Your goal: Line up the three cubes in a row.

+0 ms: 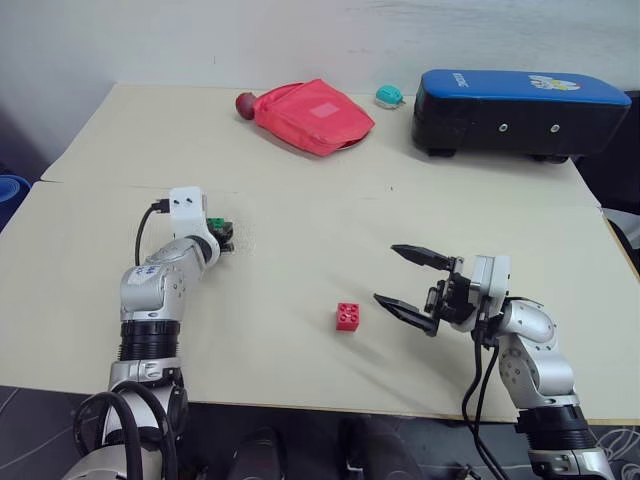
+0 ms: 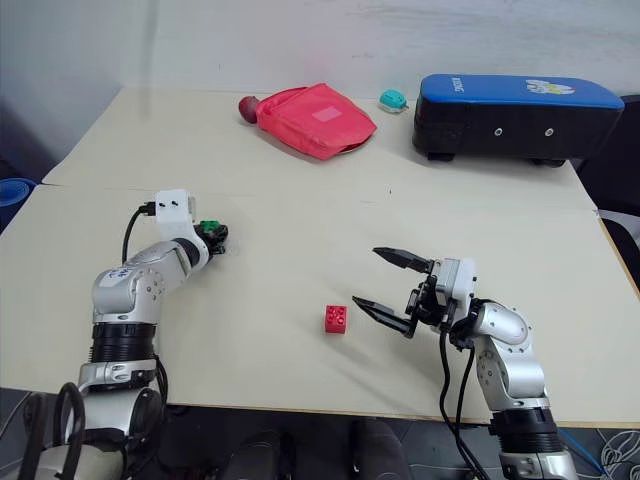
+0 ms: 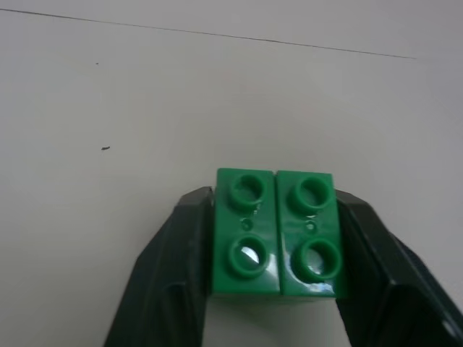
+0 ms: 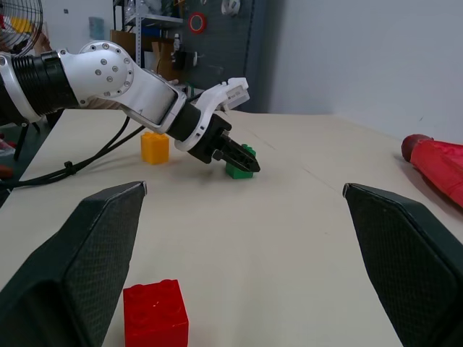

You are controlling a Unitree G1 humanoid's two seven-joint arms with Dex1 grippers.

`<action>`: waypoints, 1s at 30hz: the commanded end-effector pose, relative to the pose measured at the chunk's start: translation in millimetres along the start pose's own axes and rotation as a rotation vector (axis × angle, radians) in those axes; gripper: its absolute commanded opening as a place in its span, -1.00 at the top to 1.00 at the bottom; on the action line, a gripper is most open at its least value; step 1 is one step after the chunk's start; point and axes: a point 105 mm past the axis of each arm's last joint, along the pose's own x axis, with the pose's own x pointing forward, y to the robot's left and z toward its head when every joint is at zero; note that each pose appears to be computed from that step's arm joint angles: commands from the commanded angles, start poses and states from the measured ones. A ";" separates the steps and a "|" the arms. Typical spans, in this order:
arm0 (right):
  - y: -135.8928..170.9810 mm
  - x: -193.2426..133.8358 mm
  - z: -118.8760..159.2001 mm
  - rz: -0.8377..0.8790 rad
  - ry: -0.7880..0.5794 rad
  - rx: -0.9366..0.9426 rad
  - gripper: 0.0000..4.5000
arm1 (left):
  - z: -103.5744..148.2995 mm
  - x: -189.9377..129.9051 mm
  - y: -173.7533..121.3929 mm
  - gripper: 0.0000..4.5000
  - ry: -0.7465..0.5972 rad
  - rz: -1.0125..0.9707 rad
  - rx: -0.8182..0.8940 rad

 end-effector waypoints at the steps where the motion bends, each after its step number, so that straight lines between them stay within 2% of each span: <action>1: 1.6 -4.0 4.9 -0.001 -0.006 -0.040 -1.00 | 41.2 -16.8 -27.5 0.33 -0.177 -0.191 0.003; 4: -1.1 -17.5 4.4 -0.007 0.030 -0.053 -1.00 | 64.6 -48.9 -59.2 0.33 -0.272 -0.492 0.104; 7: -3.4 -25.6 3.6 -0.007 0.061 -0.058 -1.00 | 64.0 -61.9 -60.6 0.33 -0.220 -0.585 0.205; 10: -2.8 -39.2 2.7 0.015 0.109 -0.069 -1.00 | 47.1 -99.0 -82.2 0.33 -0.155 -0.989 0.505; 14: -0.1 -46.9 0.4 0.035 0.130 -0.070 -1.00 | 8.1 -117.1 -73.4 0.33 -0.070 -1.294 0.798; 19: 5.0 -56.1 -3.3 0.019 0.137 -0.068 -1.00 | -37.1 -113.4 -61.7 0.33 -0.002 -1.439 0.891; 21: 8.9 -58.3 -4.1 0.019 0.139 -0.065 -1.00 | -46.8 -108.6 -62.1 0.33 0.001 -1.456 0.910; 30: 34.1 -67.1 -9.1 0.100 0.188 -0.026 -1.00 | -60.7 -78.5 -84.6 0.33 -0.032 -1.445 0.949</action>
